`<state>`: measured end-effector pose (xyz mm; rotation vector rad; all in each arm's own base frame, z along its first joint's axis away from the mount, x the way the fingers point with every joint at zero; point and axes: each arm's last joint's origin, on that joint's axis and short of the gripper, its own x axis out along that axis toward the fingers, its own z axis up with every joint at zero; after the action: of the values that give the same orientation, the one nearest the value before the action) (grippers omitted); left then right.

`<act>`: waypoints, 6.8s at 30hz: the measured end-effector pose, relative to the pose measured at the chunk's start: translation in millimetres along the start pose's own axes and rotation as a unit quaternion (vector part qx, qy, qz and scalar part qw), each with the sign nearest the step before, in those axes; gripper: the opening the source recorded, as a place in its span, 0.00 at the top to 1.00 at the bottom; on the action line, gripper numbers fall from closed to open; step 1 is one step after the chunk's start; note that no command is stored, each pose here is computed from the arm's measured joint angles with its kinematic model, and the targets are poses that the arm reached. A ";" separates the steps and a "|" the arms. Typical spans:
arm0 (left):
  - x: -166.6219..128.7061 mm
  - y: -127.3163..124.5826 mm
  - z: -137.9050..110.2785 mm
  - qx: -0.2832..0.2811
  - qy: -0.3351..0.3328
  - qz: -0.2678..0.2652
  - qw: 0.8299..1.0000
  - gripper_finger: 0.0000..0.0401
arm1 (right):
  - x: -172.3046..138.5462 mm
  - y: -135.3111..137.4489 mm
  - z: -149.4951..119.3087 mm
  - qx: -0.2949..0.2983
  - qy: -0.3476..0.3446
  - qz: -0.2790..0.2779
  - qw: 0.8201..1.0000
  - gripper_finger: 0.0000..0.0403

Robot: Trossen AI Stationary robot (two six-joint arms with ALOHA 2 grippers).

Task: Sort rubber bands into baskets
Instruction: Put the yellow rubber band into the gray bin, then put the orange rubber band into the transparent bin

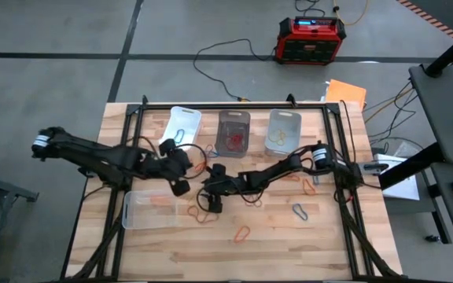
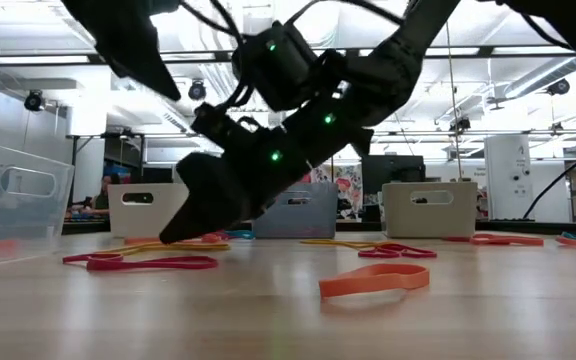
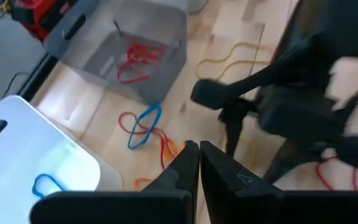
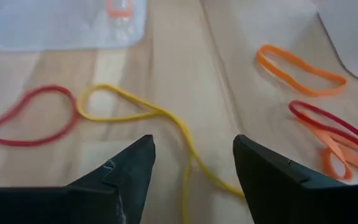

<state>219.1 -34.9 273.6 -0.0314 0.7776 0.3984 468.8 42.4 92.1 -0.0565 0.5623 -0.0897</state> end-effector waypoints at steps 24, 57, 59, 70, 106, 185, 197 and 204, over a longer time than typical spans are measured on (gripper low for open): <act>-31.4 17.4 -0.1 0.037 -0.044 -0.013 0.998 1.00 | -0.6 -4.3 -3.8 -0.034 0.015 0.046 0.998 0.98; -33.5 18.0 3.2 0.070 -0.071 -0.006 0.995 1.00 | -141.1 13.1 84.8 -0.063 -0.148 0.033 0.986 0.98; -33.5 17.7 3.9 0.072 -0.075 -0.007 0.995 1.00 | -150.1 12.5 86.8 -0.064 -0.155 0.024 0.986 0.98; -32.6 17.5 3.2 0.073 -0.074 -0.007 0.995 1.00 | -209.6 -10.8 83.3 -0.076 -0.140 -0.116 0.980 0.98; -12.8 7.8 -1.0 0.073 -0.077 -0.008 0.994 1.00 | -259.7 -169.9 4.3 0.261 0.141 -0.475 0.829 0.96; 44.3 -21.4 -18.1 0.032 0.049 -0.013 0.998 1.00 | -265.6 -23.1 -25.9 0.348 0.305 -0.234 0.855 0.76; 43.8 -21.2 -17.5 0.052 0.045 -0.013 0.998 1.00 | -224.0 -27.3 -48.7 0.356 0.363 -0.253 0.823 0.69; 43.8 -21.2 -17.5 0.056 0.045 -0.013 0.997 1.00 | -206.0 -27.6 -62.1 0.338 0.388 -0.265 0.815 0.66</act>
<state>243.1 -42.7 228.5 0.0456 0.8864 0.3295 260.2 33.8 150.9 0.5513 1.2979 -0.8898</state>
